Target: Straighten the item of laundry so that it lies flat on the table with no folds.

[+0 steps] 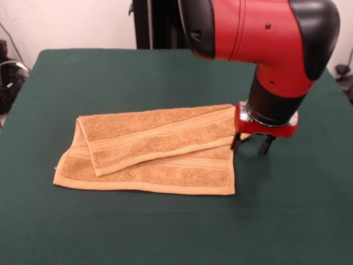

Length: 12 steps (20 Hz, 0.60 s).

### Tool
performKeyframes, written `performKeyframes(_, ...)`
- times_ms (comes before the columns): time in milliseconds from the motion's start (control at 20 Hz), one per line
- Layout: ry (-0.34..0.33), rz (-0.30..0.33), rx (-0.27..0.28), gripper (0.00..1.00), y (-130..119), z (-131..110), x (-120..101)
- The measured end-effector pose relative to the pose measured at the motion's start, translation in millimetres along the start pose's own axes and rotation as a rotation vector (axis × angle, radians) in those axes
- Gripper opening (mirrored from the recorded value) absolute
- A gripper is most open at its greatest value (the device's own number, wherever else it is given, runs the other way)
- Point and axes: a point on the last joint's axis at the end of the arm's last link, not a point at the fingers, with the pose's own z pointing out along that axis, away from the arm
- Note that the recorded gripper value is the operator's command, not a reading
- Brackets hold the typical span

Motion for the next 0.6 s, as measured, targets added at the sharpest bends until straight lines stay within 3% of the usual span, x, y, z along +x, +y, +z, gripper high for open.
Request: performKeyframes(600, 0.025, 0.022, -0.023, 1.00, 0, -26, 21)
